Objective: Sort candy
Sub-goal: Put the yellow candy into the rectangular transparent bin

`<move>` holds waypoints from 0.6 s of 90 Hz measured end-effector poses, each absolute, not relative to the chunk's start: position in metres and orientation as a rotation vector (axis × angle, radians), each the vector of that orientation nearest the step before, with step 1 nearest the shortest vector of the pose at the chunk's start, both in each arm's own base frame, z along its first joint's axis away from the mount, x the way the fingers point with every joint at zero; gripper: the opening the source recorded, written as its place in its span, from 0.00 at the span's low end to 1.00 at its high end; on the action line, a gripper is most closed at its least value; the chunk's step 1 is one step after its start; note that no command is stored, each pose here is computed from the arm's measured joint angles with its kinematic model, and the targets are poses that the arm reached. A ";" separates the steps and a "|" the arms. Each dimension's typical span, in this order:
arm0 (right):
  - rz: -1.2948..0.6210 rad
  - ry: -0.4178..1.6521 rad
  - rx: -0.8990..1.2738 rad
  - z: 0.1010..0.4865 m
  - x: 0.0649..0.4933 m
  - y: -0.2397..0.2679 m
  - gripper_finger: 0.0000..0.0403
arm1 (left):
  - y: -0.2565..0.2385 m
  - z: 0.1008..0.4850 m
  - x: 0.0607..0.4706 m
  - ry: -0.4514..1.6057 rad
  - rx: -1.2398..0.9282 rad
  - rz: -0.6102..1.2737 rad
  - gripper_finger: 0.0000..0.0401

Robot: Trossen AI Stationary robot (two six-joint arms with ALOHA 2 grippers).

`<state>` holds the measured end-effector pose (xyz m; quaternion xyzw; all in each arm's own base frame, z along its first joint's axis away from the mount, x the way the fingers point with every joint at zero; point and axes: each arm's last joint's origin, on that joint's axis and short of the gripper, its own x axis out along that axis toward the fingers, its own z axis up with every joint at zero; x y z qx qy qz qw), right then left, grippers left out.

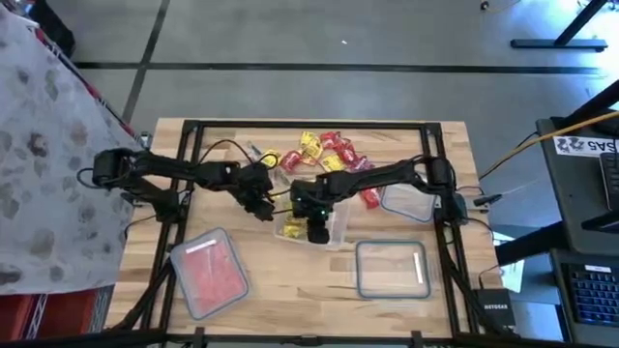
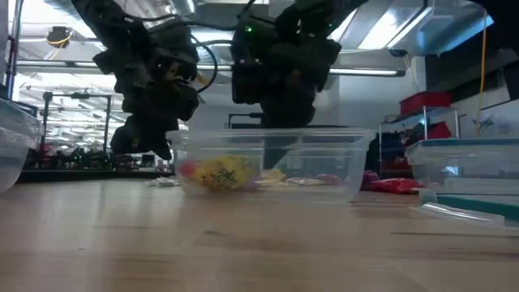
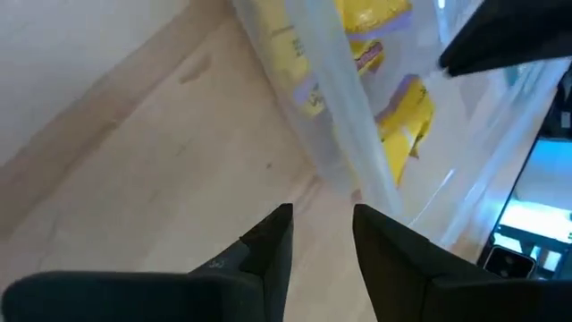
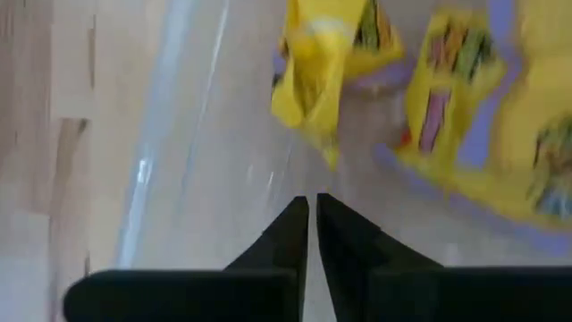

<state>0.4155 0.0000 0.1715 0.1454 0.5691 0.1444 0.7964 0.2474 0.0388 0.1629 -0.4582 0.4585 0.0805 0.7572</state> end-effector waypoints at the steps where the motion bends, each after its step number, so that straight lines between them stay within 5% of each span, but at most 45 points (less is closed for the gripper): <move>1: 0.310 1.222 0.314 0.174 0.414 0.000 0.03 | 0.039 0.163 0.247 0.998 -0.998 0.175 0.26; 31: 0.051 1.122 0.112 0.271 0.385 -0.039 0.06 | 0.039 0.163 0.248 0.993 -0.991 0.177 0.26; 54: -0.205 1.118 0.243 0.262 0.371 -0.128 0.30 | 0.039 0.163 0.248 0.988 -1.022 0.202 0.26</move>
